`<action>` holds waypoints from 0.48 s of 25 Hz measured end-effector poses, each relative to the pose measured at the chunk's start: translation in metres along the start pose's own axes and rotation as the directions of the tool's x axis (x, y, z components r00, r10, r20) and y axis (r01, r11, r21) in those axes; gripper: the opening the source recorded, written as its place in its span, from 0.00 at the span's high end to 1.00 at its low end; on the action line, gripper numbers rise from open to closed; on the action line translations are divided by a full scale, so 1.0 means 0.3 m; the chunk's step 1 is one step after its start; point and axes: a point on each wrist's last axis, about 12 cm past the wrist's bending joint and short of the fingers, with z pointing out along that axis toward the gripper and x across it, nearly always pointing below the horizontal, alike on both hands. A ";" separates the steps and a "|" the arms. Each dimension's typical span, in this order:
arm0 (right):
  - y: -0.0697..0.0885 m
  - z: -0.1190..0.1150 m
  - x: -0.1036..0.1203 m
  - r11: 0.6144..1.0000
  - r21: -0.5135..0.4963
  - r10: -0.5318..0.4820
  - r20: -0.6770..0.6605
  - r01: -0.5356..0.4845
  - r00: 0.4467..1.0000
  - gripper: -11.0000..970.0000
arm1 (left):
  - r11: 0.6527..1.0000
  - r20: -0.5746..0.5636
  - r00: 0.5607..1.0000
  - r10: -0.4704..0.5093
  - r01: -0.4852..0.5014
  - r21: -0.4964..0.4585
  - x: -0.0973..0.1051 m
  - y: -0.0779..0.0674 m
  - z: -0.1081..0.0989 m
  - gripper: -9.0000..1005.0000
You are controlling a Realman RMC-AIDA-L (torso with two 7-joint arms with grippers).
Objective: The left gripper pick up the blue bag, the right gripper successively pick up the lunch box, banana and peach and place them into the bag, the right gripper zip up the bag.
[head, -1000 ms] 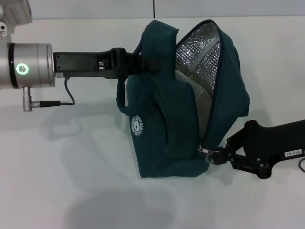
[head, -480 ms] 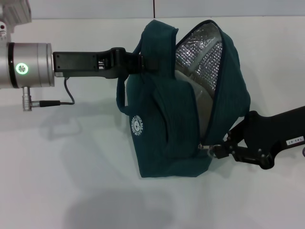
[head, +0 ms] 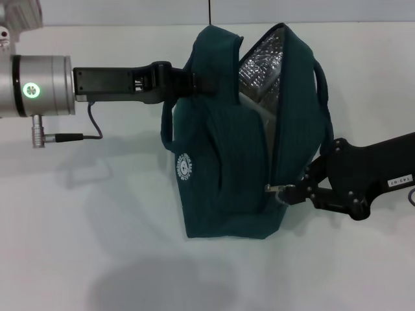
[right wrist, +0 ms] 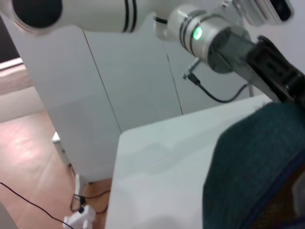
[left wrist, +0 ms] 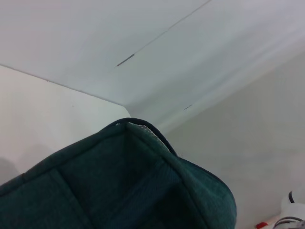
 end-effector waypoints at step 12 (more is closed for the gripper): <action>0.004 0.013 0.031 0.997 -0.004 0.076 -0.054 -0.077 0.996 0.95 | 1.000 0.007 1.000 0.002 -0.002 -0.010 -0.008 0.002 0.001 0.96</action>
